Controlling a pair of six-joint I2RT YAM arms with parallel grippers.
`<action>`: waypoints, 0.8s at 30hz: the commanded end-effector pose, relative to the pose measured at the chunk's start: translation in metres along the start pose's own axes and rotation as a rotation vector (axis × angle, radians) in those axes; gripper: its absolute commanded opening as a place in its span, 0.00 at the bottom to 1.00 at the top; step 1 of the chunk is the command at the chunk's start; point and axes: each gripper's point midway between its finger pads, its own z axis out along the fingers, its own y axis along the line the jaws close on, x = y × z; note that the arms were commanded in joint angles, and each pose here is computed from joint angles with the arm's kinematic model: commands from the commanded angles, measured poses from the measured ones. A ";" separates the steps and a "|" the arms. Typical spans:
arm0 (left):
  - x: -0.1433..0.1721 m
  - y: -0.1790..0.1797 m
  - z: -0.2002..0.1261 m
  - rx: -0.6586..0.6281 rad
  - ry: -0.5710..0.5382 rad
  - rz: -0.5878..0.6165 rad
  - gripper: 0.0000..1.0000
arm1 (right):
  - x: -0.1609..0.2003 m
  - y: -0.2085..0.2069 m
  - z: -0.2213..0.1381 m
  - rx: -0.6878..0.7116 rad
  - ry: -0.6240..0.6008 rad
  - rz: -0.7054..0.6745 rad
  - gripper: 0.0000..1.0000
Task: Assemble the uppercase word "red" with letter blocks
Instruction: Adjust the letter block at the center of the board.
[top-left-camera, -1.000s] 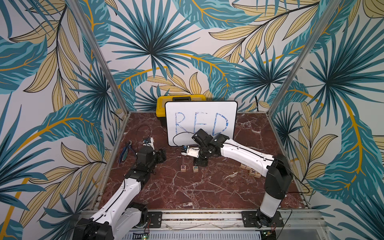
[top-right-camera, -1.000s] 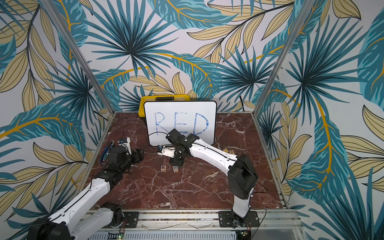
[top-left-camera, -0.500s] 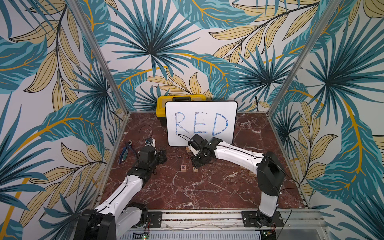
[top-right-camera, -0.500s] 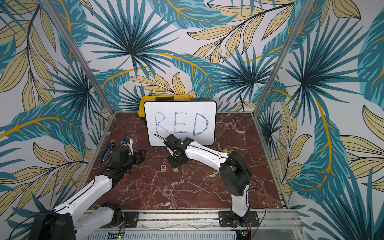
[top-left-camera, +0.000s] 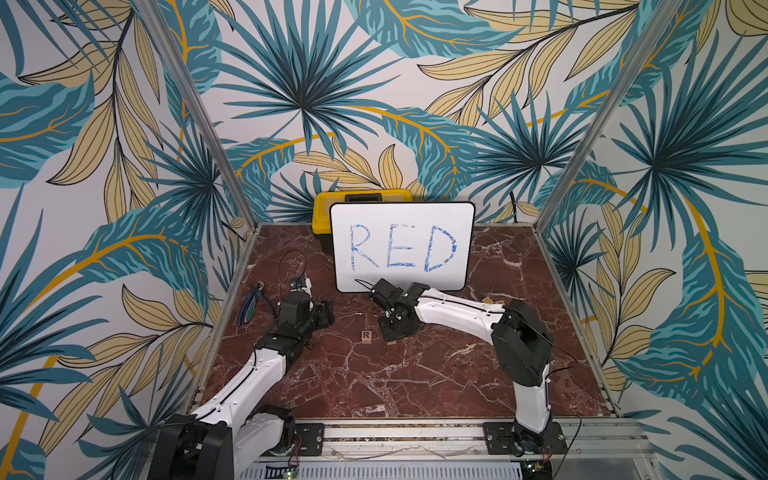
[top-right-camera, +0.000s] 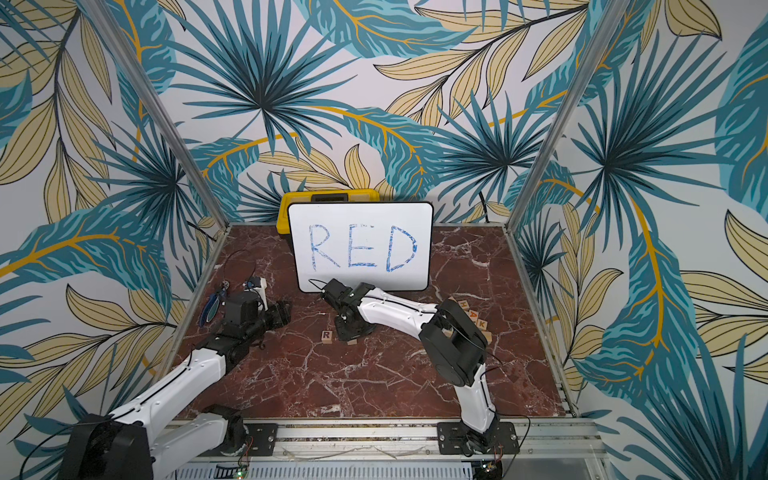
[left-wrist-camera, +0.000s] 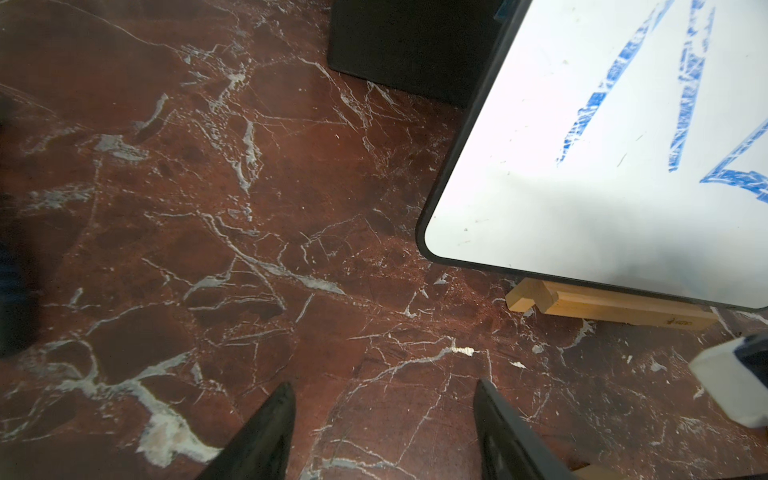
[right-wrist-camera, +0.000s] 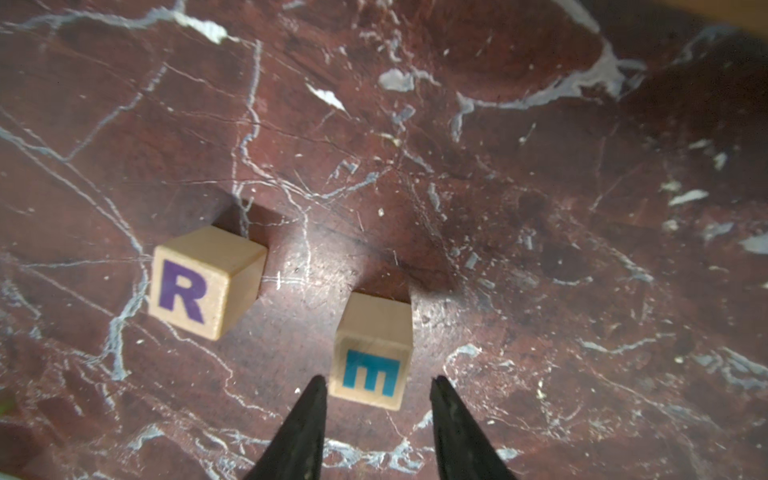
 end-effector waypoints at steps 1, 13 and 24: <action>-0.006 0.000 -0.002 0.001 -0.011 -0.006 0.69 | 0.003 -0.002 0.012 0.020 0.019 0.032 0.44; -0.006 0.001 -0.003 -0.002 -0.015 -0.005 0.69 | 0.001 0.002 0.019 0.020 0.037 0.003 0.44; -0.006 0.002 -0.002 -0.006 -0.012 -0.006 0.69 | 0.009 -0.008 0.020 0.066 0.069 -0.053 0.36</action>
